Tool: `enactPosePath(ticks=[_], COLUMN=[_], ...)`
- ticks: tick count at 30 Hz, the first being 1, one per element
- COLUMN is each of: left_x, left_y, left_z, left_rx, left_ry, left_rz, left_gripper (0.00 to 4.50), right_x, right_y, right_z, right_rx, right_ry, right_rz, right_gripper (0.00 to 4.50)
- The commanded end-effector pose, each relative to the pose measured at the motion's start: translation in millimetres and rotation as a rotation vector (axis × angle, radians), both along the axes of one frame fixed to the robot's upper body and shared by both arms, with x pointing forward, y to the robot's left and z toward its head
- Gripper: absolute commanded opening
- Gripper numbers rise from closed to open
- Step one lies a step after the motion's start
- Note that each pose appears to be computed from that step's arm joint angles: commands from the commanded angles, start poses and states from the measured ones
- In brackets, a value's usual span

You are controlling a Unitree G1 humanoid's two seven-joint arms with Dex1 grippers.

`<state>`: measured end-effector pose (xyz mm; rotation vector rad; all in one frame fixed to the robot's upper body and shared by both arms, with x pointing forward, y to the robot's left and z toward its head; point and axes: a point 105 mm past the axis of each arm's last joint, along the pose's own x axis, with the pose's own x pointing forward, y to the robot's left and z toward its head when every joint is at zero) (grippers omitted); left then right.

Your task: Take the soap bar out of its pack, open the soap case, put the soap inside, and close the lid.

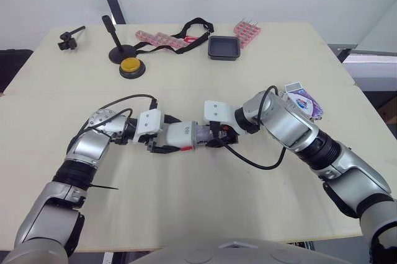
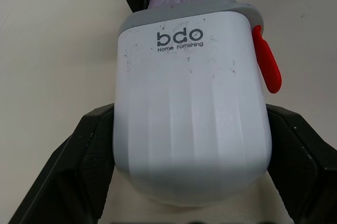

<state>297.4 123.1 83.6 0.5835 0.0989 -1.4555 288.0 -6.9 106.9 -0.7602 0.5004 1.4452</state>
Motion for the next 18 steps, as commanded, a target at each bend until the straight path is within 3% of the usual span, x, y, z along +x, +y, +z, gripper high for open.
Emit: enactPosePath(ticks=[1, 14, 16, 18], left_x=[2, 2, 2, 2], left_y=[-8, -15, -14, -14], left_z=[16, 17, 17, 17], left_rx=[-0.039, -0.062, -0.062, -0.061], left_ry=[-0.065, -0.07, -0.069, -0.069], left_rz=[-0.021, -0.022, -0.019, -0.017], left_gripper=[3.47, 3.47, 3.47, 3.47], right_x=[-3, -9, -9, -9], right_y=[7, 16, 15, 14], right_z=[10, 11, 12, 12], right_rx=[0.007, 0.02, 0.029, 0.032], right_ry=[-0.032, -0.001, 0.013, 0.008], right_rz=[0.041, 0.038, 0.023, 0.028], right_gripper=[2.56, 2.56, 3.61, 4.23])
